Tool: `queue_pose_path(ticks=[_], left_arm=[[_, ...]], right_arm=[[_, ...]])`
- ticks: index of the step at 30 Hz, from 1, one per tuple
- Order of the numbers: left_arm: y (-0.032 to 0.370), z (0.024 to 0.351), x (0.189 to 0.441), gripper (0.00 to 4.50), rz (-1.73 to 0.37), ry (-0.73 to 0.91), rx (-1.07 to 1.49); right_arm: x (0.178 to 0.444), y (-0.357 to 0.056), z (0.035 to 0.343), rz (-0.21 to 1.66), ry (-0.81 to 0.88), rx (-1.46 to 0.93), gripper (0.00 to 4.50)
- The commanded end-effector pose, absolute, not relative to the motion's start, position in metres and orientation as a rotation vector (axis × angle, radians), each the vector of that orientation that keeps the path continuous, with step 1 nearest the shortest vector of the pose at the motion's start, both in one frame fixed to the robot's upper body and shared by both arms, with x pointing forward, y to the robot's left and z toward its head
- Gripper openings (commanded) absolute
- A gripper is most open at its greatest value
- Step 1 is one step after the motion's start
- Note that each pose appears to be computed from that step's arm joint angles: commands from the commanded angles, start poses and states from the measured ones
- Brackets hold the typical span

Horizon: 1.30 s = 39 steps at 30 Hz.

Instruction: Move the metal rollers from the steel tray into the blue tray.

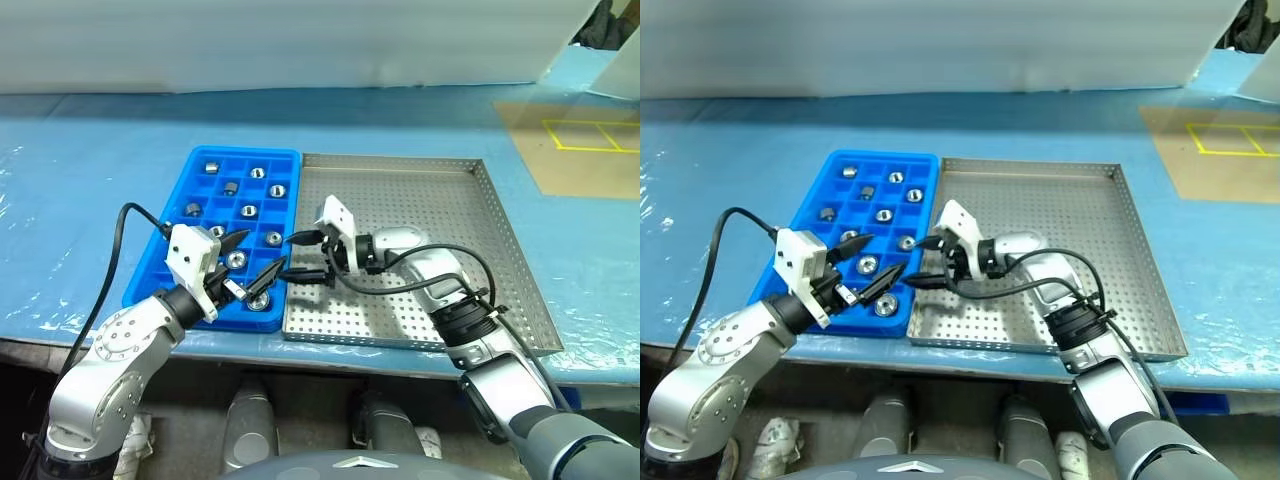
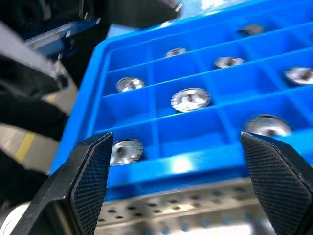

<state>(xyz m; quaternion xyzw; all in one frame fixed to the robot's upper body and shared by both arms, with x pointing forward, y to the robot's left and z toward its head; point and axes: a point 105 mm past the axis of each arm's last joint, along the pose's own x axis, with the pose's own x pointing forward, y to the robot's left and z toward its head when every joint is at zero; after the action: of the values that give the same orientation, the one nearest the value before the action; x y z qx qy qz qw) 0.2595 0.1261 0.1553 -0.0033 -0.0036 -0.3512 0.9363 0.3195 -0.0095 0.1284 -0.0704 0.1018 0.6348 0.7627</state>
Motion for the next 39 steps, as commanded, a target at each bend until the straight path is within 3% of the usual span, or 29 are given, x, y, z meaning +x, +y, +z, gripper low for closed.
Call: queue_pose_path(ticks=[1,10,14,19,39], left_arm=[[0.113,0.159,0.268,4.49,-0.814,-0.034,0.006],[0.092,0.148,0.282,4.49,-0.957,-0.021,-0.022],[0.083,0.145,0.291,4.49,-1.007,-0.019,-0.017],[0.083,0.151,0.303,4.49,-0.995,-0.046,-0.015],[0.071,0.158,0.305,4.49,-1.028,-0.082,-0.005]], right_arm=[[0.329,-0.036,0.148,1.265,0.149,-0.116,4.25],[0.342,-0.091,0.154,0.919,0.09,-0.12,4.46],[0.336,-0.111,0.158,0.822,0.06,-0.107,4.46],[0.33,-0.125,0.157,0.761,0.057,-0.1,4.46],[0.328,-0.146,0.161,0.664,0.018,-0.113,4.46]])
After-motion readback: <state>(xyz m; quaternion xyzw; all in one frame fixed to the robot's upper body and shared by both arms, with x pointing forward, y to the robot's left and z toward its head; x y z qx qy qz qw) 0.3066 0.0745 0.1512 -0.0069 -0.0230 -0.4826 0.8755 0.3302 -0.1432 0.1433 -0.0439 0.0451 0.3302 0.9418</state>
